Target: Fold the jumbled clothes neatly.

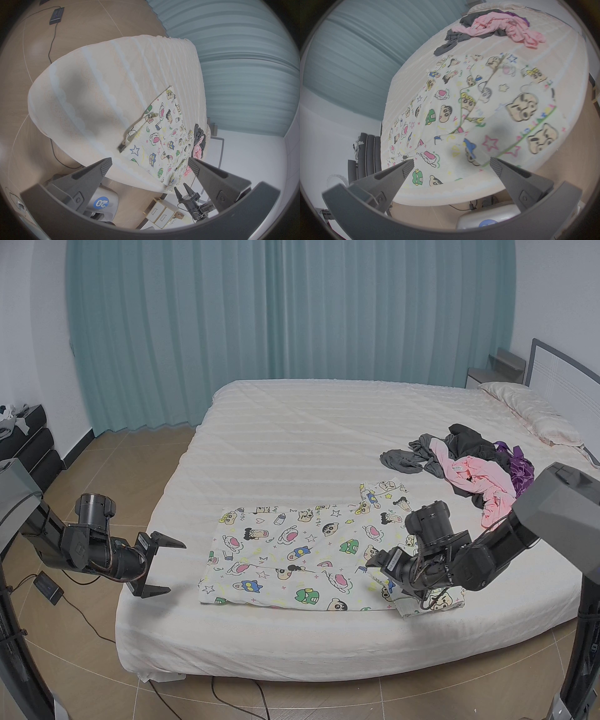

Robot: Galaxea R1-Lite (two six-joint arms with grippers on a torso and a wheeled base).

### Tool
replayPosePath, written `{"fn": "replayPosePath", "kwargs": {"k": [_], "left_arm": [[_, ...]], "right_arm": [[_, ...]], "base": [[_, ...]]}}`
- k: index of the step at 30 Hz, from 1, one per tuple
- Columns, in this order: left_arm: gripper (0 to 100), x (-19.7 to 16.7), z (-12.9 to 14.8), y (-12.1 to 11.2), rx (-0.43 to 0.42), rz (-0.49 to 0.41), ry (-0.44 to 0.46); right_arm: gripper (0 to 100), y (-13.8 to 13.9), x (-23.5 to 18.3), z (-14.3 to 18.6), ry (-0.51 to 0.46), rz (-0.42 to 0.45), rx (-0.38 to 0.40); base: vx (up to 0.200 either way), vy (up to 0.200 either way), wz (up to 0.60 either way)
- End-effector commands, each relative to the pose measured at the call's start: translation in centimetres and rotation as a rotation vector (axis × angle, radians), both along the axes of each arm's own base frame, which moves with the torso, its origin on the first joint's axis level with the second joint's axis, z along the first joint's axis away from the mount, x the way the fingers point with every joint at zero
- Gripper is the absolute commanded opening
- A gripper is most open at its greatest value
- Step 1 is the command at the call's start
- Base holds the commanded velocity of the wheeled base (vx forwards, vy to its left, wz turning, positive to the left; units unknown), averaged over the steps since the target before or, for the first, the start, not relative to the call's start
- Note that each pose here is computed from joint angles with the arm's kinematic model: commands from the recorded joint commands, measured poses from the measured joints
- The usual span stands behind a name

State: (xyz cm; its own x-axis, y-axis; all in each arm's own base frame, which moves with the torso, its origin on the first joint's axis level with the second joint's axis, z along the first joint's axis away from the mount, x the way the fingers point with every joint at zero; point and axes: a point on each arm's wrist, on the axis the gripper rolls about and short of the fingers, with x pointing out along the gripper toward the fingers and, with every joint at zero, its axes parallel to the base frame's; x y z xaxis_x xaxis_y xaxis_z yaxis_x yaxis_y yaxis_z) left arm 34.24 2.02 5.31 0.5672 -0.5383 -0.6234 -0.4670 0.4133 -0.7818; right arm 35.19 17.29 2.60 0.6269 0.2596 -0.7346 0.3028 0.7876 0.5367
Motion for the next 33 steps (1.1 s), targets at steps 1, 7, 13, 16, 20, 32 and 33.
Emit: {"fn": "replayPosePath", "kwargs": {"k": [1,7,13,16,20,32,33], "left_arm": [[100,0.0,0.0,0.0,0.0,0.001,0.001],[100,0.0,0.0,0.0,0.0,0.001,0.001],[100,0.0,0.0,0.0,-0.001,0.002,0.002],[100,0.0,0.0,0.0,-0.001,0.002,0.002],[100,-0.1,0.1,0.0,-0.002,0.003,-0.001],[100,-0.3,0.1,0.0,0.018,-0.022,-0.015],[100,-0.4,-0.1,0.0,0.025,-0.03,-0.017]], "right_arm": [[100,2.0,1.5,-3.1,0.017,0.021,-0.013],[100,2.7,3.2,-4.6,-0.003,-0.006,-0.042],[100,2.6,4.8,-5.0,-0.047,-0.052,-0.055],[100,2.6,5.1,-4.5,-0.067,-0.064,-0.046],[100,2.6,5.2,-3.5,-0.1,-0.067,-0.026],[100,-0.1,1.8,3.3,-0.093,-0.024,0.14],[100,-0.8,1.5,3.5,-0.09,-0.035,0.137]], "base": [[0.0,0.0,0.0],[0.0,0.0,0.0],[0.0,0.0,0.0],[0.0,0.0,0.0],[0.0,0.0,0.0],[0.0,0.0,0.0],[0.2,0.0,0.0]]}}
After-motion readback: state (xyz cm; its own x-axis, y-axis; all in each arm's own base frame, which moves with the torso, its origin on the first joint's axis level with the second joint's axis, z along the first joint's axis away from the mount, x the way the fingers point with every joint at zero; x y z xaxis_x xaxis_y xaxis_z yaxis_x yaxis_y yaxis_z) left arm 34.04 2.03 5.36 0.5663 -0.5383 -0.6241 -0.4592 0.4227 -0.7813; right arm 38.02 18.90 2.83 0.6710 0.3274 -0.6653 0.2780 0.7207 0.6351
